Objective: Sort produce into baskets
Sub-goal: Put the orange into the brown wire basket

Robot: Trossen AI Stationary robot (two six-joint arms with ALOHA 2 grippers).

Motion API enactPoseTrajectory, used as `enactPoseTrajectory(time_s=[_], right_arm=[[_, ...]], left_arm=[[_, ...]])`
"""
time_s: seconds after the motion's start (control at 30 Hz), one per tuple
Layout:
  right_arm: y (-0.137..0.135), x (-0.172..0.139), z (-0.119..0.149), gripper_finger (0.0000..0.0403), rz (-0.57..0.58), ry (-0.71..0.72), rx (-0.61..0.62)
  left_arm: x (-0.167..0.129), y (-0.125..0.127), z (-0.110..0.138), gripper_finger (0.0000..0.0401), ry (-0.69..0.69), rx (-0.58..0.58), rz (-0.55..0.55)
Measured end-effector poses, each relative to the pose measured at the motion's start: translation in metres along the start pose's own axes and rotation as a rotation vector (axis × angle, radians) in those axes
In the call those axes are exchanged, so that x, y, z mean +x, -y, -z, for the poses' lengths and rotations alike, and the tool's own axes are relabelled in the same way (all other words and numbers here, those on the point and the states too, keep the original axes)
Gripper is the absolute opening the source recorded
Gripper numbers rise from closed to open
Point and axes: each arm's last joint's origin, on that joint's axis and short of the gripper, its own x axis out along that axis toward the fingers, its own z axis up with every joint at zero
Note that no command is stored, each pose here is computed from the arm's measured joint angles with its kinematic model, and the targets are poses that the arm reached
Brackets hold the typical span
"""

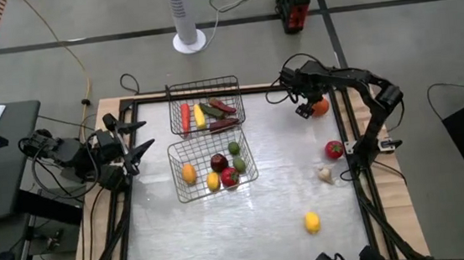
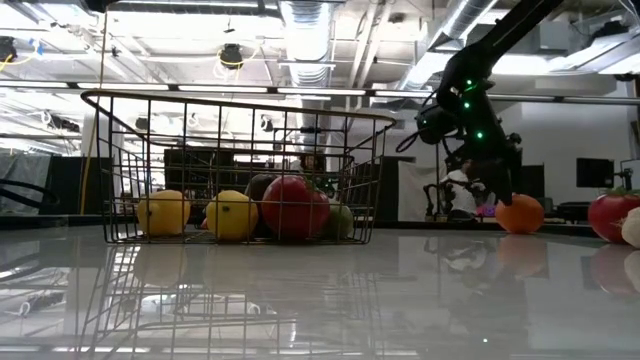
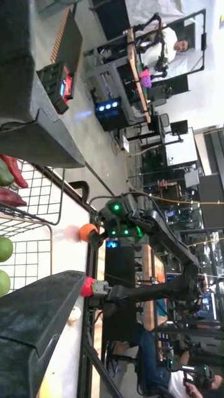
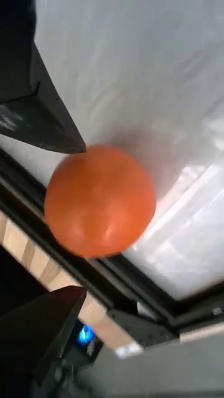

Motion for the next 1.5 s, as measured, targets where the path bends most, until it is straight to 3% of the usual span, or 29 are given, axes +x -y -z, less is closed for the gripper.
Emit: enactPoseTrajectory(time_s=[0.4, 0.8, 1.0, 1.13, 1.33, 1.5], right_arm=[[-0.002, 0.034, 0.009, 0.0385, -0.093, -0.046, 0.047], [-0.012, 0.027, 0.010, 0.0337, -0.094, -0.059, 0.037], [-0.037, -0.010, 0.020, 0.0336, -0.202, -0.145, -0.029], [-0.066, -0.047, 0.023, 0.0335, -0.393, -0.126, -0.100], [-0.106, -0.112, 0.032, 0.0337, -0.645, -0.003, -0.263], [-0.127, -0.166, 0.049, 0.0337, -0.719, 0.144, -0.369]], left_arm=[[0.000, 0.000, 0.001, 0.0272, -0.008, 0.011, 0.001], [0.000, 0.000, 0.001, 0.0272, -0.008, 0.011, 0.001], [0.000, 0.000, 0.001, 0.0272, -0.008, 0.026, -0.002], [0.000, 0.000, 0.001, 0.0272, -0.008, 0.025, -0.002], [0.000, 0.000, 0.001, 0.0272, -0.008, 0.017, -0.002], [0.000, 0.000, 0.001, 0.0272, -0.008, 0.016, -0.002]])
